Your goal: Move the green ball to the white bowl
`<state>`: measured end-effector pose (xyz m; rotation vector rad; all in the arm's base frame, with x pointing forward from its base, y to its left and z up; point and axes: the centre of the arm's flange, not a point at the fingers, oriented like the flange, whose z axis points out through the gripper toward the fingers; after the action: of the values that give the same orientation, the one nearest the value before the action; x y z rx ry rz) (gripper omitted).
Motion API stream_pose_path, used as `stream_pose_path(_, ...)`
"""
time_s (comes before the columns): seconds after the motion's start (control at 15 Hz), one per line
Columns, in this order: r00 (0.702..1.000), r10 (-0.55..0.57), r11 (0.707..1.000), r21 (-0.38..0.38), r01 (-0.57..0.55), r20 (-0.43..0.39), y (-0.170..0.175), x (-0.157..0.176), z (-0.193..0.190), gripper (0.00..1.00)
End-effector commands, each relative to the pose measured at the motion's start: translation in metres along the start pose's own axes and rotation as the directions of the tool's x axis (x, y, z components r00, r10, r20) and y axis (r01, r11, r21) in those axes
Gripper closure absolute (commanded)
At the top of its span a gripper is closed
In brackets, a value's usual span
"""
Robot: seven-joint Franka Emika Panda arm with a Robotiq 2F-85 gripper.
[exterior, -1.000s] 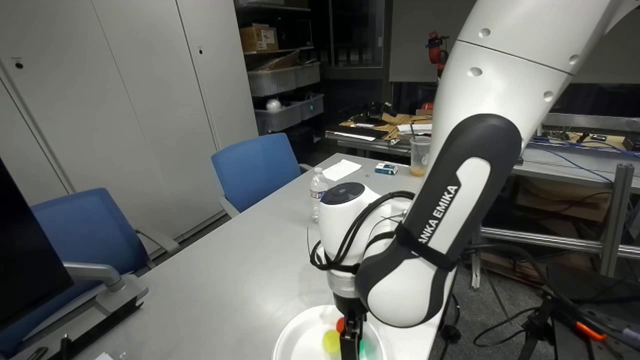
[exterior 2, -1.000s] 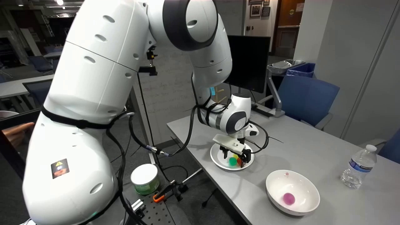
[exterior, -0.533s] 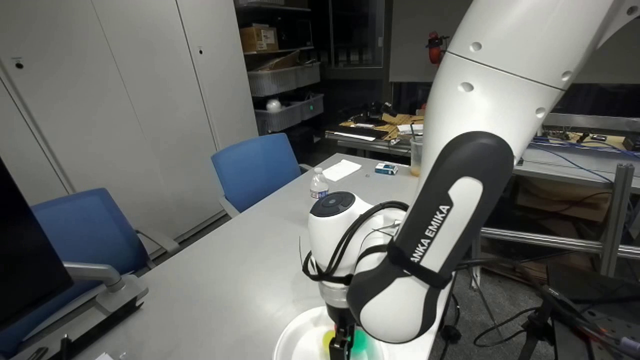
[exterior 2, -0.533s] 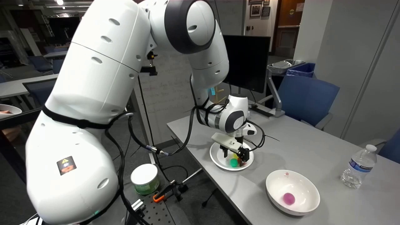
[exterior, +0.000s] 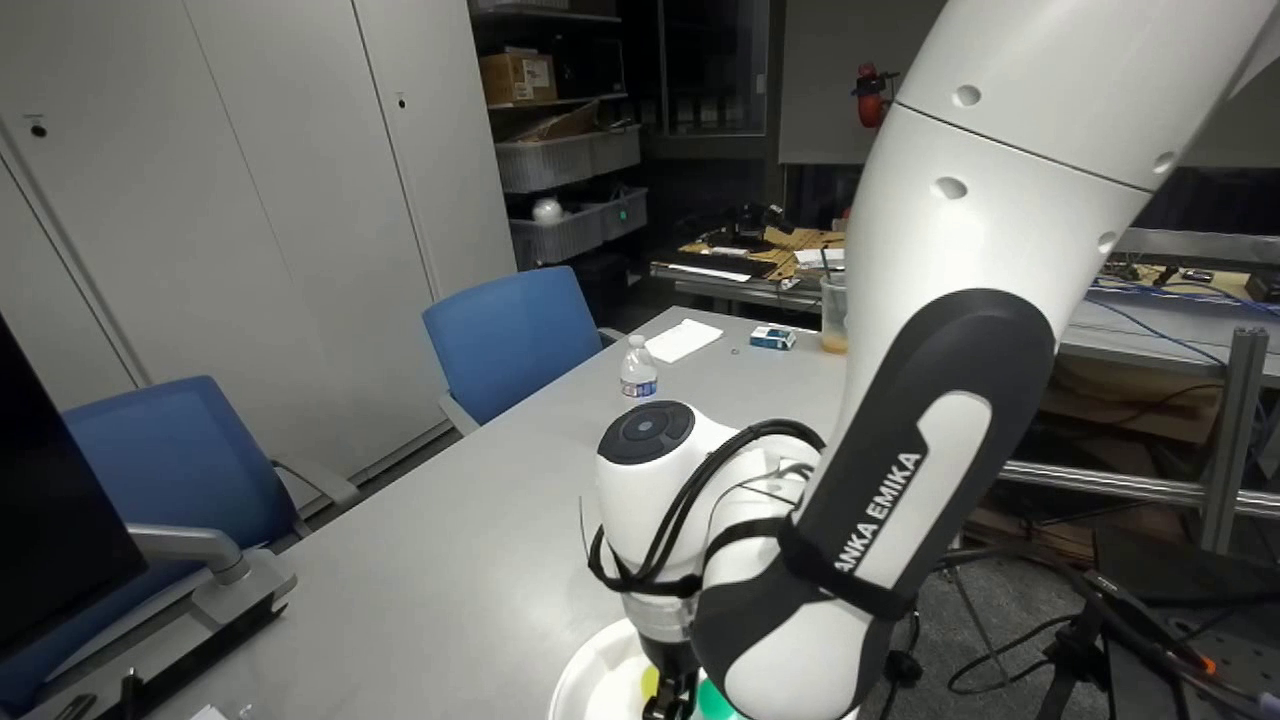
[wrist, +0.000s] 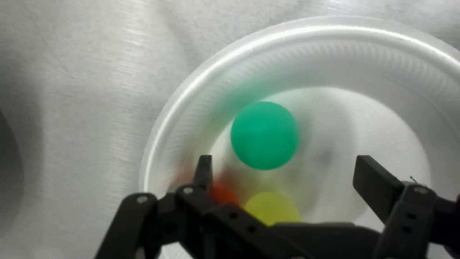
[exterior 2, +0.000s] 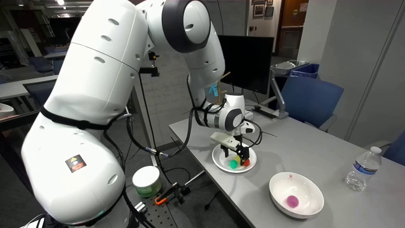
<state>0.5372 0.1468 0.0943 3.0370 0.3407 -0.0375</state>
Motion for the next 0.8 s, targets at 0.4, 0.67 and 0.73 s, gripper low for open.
stream_pose_path(0.4,1.0,0.007,0.999,-0.034,-0.006,0.011,-0.008,-0.004,-0.006,0.0)
stream_pose_path(0.67,1.0,0.018,0.999,-0.041,-0.017,0.011,0.001,-0.005,-0.007,0.0)
stream_pose_path(0.73,1.0,0.021,0.999,-0.042,-0.02,0.011,0.003,-0.005,-0.007,0.0)
